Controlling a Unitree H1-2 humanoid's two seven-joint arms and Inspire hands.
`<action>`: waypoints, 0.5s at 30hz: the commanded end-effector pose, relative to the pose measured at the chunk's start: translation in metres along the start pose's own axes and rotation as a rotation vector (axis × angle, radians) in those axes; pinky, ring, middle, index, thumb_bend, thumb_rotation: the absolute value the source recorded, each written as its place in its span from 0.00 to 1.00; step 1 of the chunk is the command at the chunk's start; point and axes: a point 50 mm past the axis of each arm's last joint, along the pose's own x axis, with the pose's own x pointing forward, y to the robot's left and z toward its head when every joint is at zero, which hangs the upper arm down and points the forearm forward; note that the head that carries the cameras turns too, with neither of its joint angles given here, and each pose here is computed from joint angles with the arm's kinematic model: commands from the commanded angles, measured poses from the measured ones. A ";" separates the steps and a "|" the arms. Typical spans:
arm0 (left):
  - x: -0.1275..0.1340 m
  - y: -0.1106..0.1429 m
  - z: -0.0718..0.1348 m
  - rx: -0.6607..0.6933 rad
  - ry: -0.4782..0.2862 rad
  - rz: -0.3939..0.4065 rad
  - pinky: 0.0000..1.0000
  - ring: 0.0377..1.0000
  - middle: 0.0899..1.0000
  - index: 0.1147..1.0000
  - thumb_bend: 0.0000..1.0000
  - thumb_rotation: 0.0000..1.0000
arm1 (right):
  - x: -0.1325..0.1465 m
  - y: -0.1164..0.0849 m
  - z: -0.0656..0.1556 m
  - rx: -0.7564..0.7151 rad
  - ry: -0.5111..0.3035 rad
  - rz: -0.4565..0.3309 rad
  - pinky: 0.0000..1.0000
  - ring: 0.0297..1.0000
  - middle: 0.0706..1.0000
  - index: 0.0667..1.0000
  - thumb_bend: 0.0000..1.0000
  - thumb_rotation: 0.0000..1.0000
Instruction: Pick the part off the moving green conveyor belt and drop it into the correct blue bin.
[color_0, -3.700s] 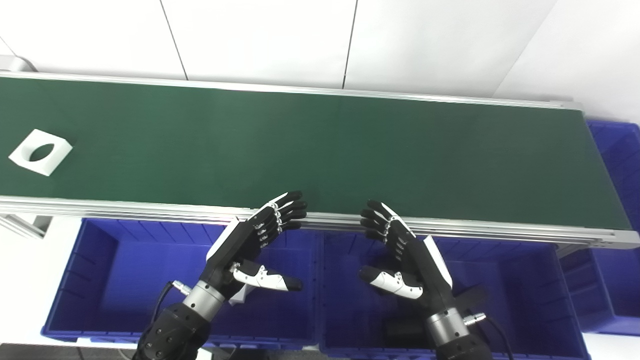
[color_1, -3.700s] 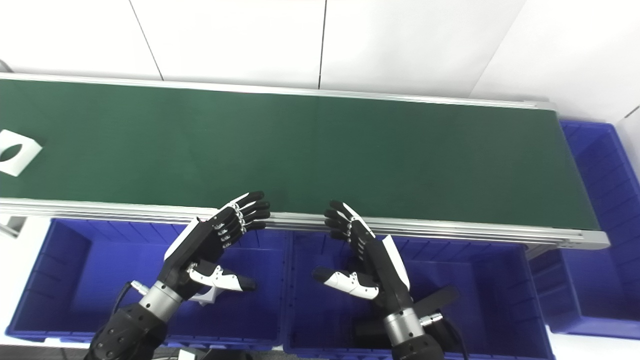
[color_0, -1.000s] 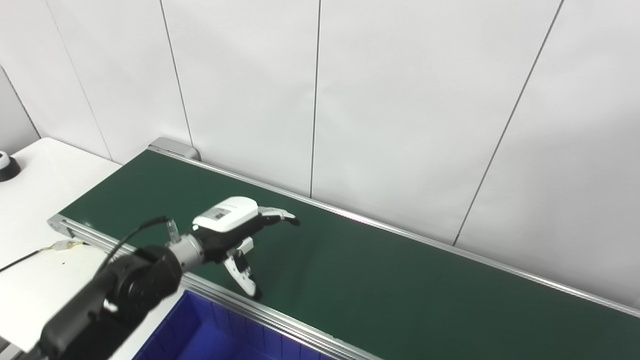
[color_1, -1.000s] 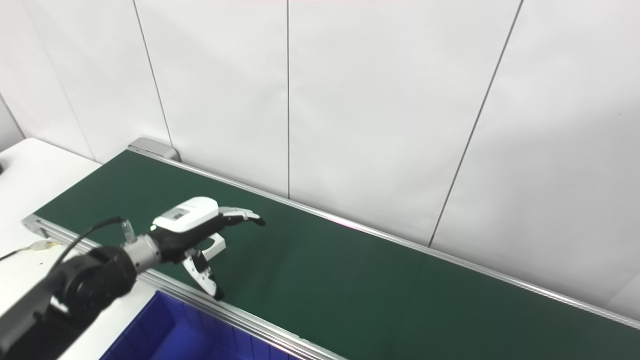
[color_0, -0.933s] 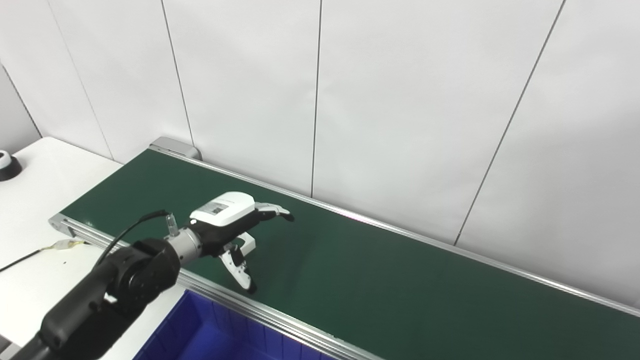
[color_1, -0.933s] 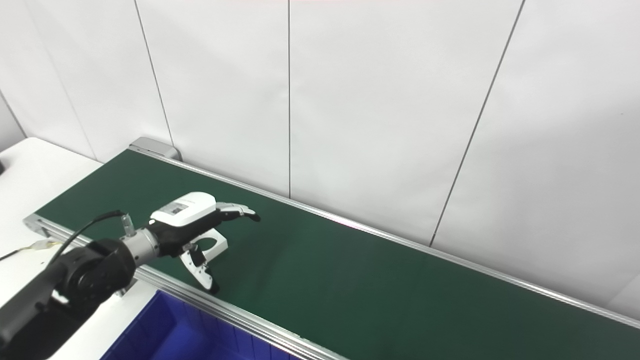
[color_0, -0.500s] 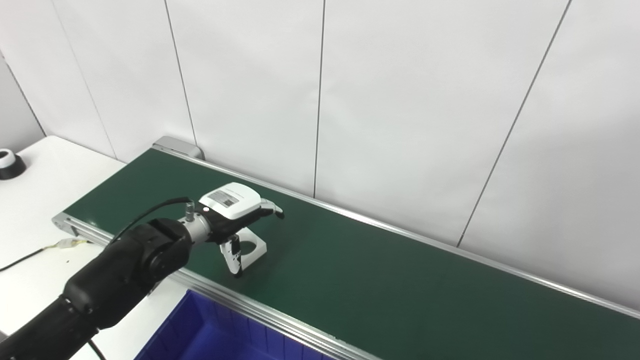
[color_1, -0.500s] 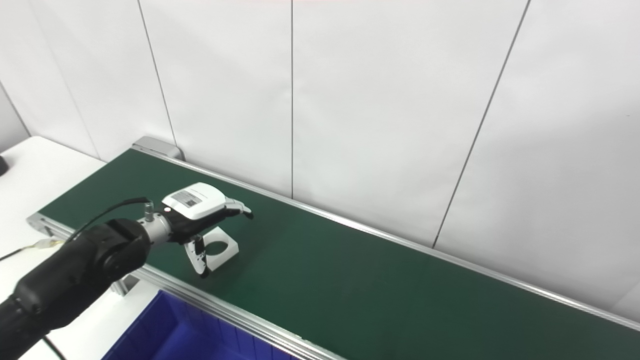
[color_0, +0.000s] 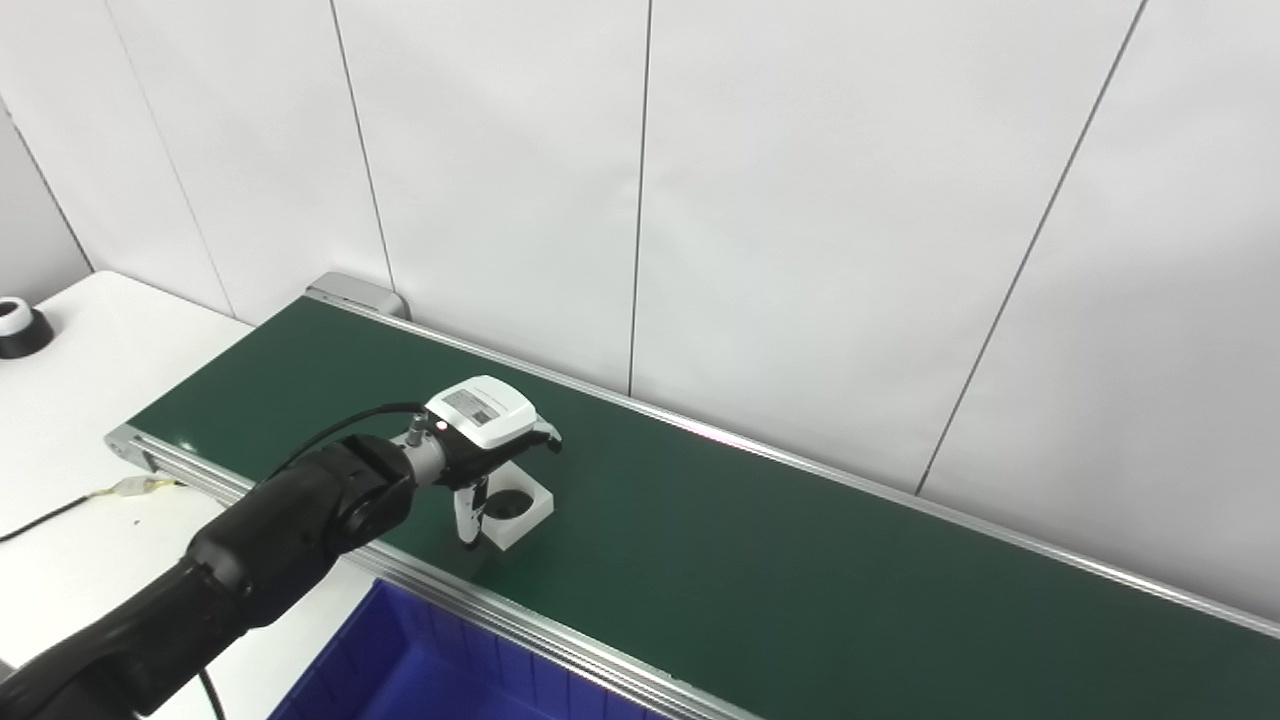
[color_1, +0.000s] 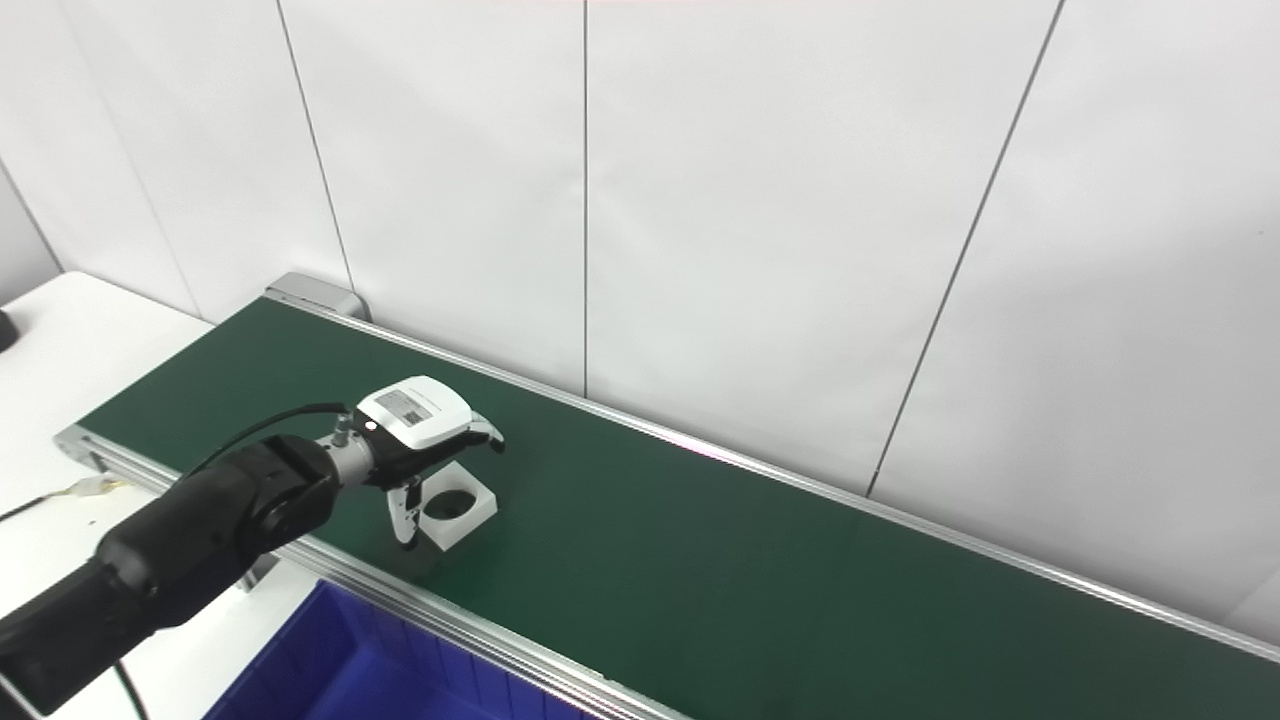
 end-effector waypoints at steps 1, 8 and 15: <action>0.006 0.022 -0.010 0.040 0.023 0.079 0.64 0.75 0.84 0.79 0.88 0.00 | 0.003 0.000 0.012 -0.006 -0.068 0.011 0.91 0.91 0.91 1.00 0.73 0.51; 0.016 0.008 -0.012 0.035 0.029 0.035 0.65 0.78 0.81 0.79 0.88 0.00 | 0.002 0.001 0.013 -0.001 -0.067 0.010 0.91 0.91 0.91 1.00 0.74 0.52; 0.021 -0.014 -0.010 0.039 0.024 -0.003 0.66 0.77 0.80 0.78 0.87 0.00 | 0.003 0.002 0.013 -0.003 -0.072 0.006 0.90 0.90 0.91 1.00 0.75 0.53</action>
